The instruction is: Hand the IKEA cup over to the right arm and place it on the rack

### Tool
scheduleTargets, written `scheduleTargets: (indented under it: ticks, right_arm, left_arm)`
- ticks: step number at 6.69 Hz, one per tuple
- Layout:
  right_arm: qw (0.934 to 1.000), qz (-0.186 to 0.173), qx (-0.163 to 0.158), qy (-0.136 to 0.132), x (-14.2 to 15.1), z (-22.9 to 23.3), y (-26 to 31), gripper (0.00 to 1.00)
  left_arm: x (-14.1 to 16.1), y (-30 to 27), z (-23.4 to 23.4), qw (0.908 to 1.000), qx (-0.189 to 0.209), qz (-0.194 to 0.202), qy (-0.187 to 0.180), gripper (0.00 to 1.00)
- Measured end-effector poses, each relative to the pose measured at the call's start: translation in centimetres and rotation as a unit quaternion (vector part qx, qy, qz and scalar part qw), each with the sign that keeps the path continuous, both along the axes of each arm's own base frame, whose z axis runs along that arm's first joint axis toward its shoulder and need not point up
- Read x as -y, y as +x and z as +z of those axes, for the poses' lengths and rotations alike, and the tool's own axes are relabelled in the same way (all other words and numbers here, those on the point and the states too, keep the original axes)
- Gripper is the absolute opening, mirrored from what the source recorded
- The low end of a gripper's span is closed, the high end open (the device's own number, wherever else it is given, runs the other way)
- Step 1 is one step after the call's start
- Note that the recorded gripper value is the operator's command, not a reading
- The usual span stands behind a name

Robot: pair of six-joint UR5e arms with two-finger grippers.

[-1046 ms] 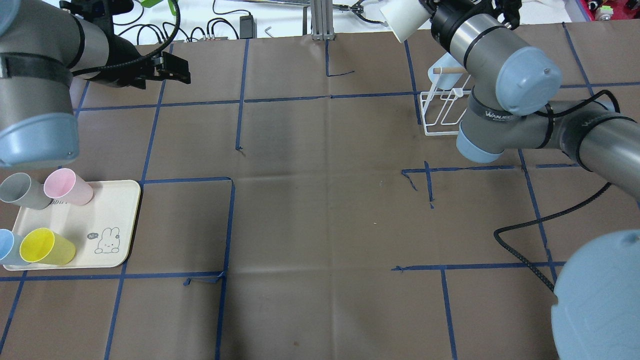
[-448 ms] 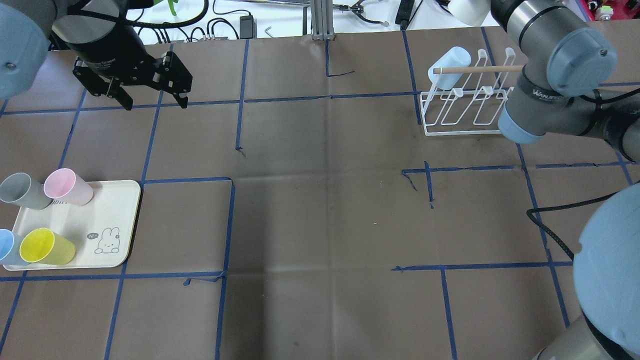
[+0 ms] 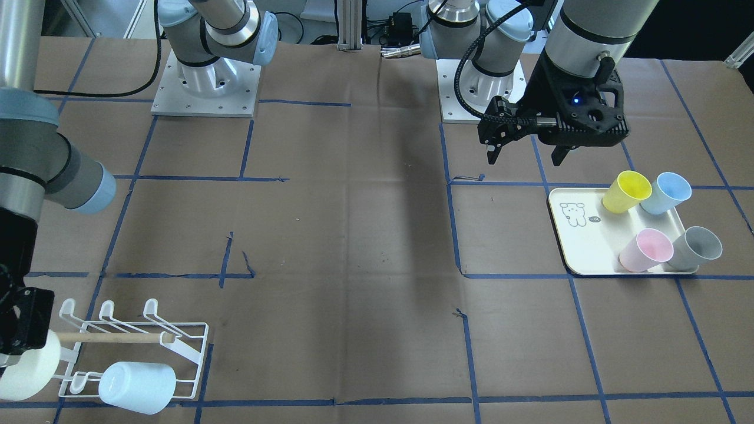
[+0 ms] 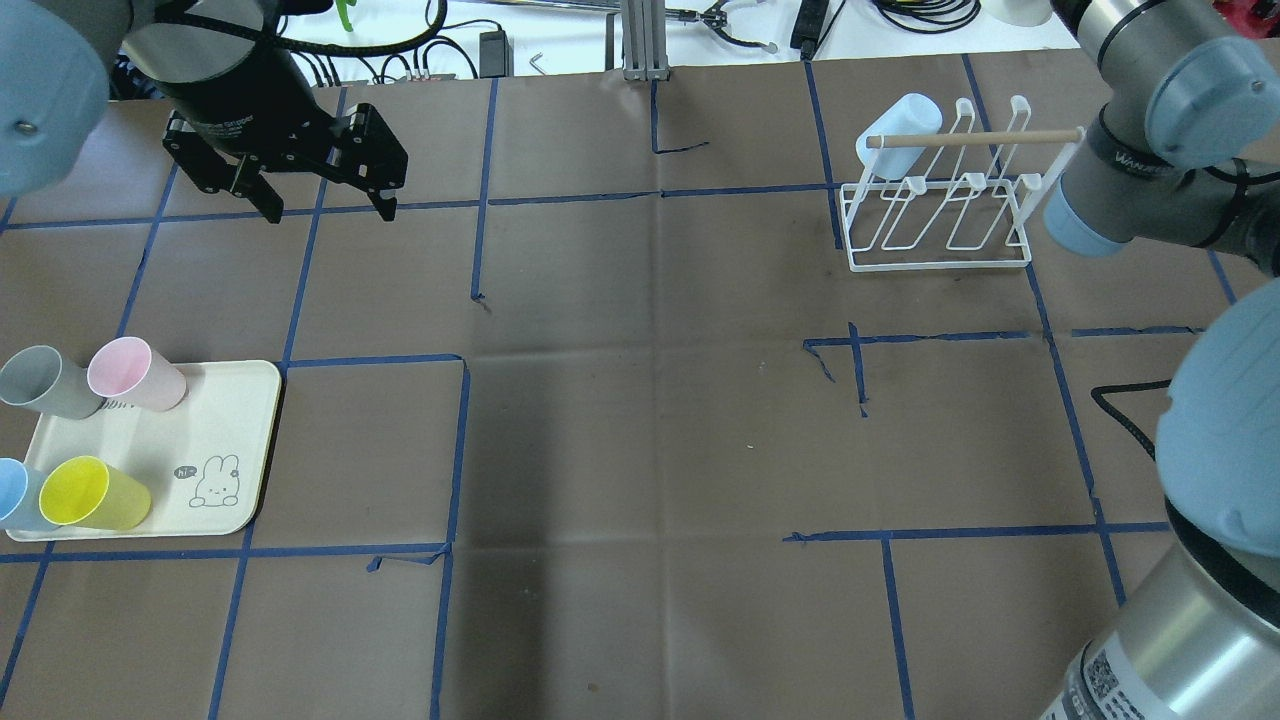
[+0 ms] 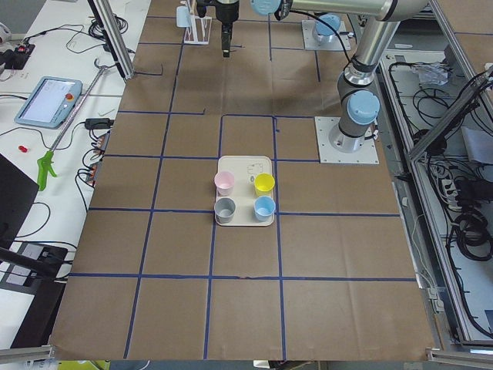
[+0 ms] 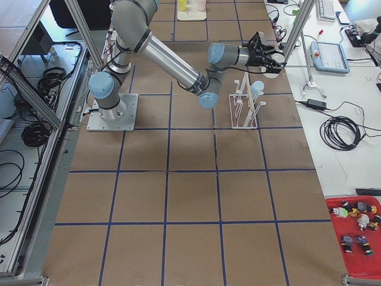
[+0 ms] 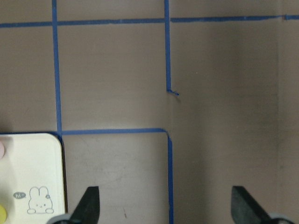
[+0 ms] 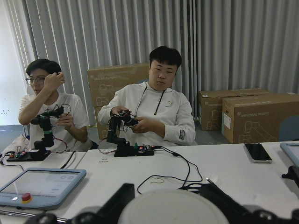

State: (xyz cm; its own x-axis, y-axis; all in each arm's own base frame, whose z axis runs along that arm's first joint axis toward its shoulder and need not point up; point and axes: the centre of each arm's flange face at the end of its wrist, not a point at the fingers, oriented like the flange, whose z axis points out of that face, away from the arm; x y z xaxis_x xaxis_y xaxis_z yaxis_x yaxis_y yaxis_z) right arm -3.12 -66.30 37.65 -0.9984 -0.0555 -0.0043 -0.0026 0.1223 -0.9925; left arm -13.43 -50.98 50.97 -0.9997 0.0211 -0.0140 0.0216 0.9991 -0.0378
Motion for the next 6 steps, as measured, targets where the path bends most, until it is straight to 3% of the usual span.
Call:
scheduleTargets:
  ticks: [2, 6]
  right_arm:
    - [0.9996, -0.003, -0.025, -0.009, 0.9, -2.7, -1.5, 0.09]
    - [0.9994, -0.007, -0.015, 0.030, -0.6, -6.7, -2.1, 0.09]
  left_arm:
    - [-0.3, -0.1, -0.2, 1.0000, 0.001, 0.000, -0.001, 0.99]
    - [-0.4, 0.5, -0.4, 1.0000, 0.001, 0.000, -0.002, 0.99]
